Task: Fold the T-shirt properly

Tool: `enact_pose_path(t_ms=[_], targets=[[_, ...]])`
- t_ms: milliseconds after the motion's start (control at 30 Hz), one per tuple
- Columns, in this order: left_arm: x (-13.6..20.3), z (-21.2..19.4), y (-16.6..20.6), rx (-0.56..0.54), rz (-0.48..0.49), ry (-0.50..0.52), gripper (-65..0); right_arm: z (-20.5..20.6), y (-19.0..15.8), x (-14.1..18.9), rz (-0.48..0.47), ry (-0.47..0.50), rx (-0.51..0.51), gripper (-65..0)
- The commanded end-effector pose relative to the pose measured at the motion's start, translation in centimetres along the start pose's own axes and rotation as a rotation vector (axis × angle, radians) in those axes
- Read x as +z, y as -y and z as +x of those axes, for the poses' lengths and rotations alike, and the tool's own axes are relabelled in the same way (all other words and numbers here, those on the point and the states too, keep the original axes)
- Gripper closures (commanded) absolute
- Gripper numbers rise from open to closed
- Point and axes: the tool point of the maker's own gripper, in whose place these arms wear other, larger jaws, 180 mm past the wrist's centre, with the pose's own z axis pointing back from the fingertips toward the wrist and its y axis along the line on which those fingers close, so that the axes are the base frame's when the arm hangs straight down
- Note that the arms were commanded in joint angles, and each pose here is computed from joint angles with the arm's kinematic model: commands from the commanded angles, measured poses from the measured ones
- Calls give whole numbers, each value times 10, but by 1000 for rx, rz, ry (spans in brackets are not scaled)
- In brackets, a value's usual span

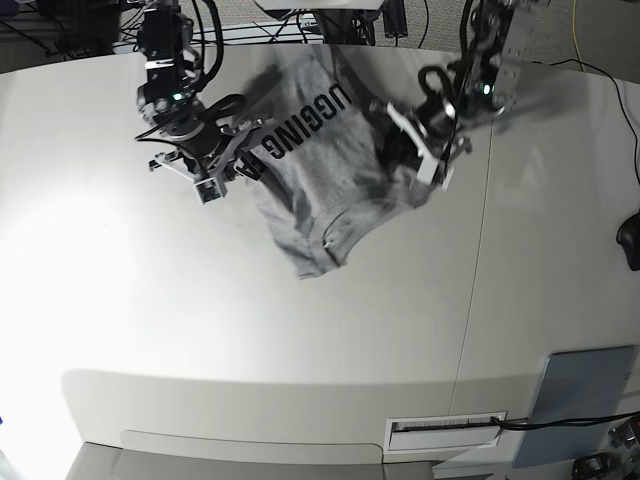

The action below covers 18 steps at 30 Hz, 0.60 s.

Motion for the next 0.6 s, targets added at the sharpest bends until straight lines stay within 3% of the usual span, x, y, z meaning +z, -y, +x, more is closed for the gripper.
enact_pose_path(t_ms=[0,267,367,567], targets=[[-6,10,-9,-9,19,11,-13,3,-3,2,-2,12,18,0],[-47,57,-67,-57,117,31,-13,-22,-42,7,31,-32,46,0],[-56,71,-76,-100,110,22,-13,-23,-59,9,36,-19,29,0],[-42,79,-87,-154,109,6,-13,-15,-41,14,-70,5,2,0]])
